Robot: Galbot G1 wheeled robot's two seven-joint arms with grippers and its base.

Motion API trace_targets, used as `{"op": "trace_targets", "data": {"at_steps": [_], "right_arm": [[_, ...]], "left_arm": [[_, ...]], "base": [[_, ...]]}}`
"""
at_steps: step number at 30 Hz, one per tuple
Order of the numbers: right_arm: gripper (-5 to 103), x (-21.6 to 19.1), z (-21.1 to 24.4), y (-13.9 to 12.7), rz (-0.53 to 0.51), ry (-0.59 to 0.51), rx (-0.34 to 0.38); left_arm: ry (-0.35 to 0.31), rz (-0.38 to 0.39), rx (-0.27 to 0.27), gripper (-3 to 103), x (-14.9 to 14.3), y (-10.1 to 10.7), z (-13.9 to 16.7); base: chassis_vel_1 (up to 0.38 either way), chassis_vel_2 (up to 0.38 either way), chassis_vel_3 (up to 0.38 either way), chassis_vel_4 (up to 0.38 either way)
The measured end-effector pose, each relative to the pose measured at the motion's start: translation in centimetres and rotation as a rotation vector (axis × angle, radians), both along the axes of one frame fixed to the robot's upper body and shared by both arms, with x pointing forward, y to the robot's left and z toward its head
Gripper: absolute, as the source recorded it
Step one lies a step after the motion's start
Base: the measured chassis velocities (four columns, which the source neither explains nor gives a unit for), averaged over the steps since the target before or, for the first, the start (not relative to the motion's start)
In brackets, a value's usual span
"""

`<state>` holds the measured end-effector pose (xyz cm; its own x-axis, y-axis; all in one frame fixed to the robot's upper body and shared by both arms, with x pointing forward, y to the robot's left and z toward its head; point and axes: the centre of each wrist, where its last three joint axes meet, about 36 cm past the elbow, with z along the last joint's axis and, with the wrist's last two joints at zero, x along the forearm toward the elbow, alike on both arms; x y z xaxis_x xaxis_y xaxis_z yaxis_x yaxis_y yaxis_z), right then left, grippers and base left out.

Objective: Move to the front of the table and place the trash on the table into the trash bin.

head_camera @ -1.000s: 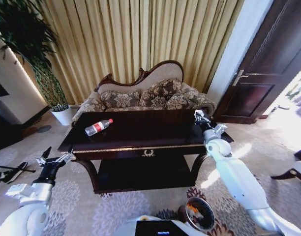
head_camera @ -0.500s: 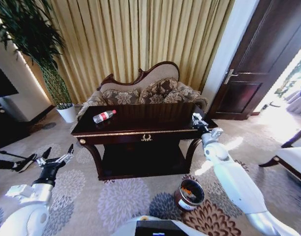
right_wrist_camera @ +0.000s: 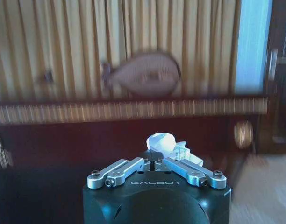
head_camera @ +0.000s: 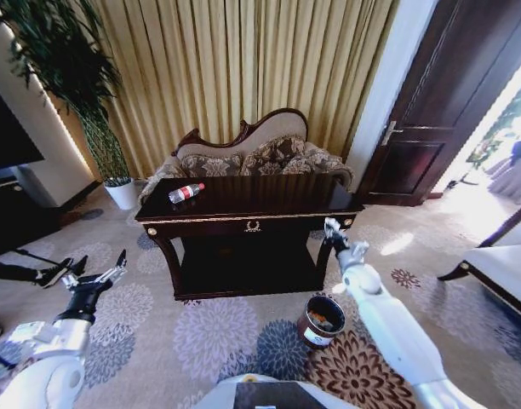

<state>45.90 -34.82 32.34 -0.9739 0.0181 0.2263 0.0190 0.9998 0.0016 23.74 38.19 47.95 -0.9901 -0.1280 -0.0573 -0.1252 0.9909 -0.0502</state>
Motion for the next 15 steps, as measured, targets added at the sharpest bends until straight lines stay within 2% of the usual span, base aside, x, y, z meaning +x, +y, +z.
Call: {"op": "trace_targets", "data": {"at_steps": [2, 7, 10, 15], "right_arm": [[0, -1.3, -3.5, 0.1, -0.010, 0.076, -0.034], [0, -2.6, -6.9, -0.2, -0.011, 0.145, -0.086], [0, -3.7, -10.2, -1.5, -0.025, 0.225, -0.129], [0, -4.4, -12.4, -3.0, -0.049, 0.294, -0.168]], "left_arm": [[-0.001, -0.003, -0.002, 100, 0.0, 0.0, -0.1], [-0.004, -0.006, -0.005, 100, 0.0, 0.0, -0.3], [-0.006, -0.002, -0.006, 100, -0.1, 0.0, -0.5], [-0.008, 0.001, -0.007, 100, -0.2, 0.1, -0.7]], "base": [[0.000, 0.000, 0.000, 0.000], [0.000, 0.000, 0.000, 0.000], [0.000, 0.000, 0.000, 0.000], [0.000, 0.000, 0.000, 0.000]]}}
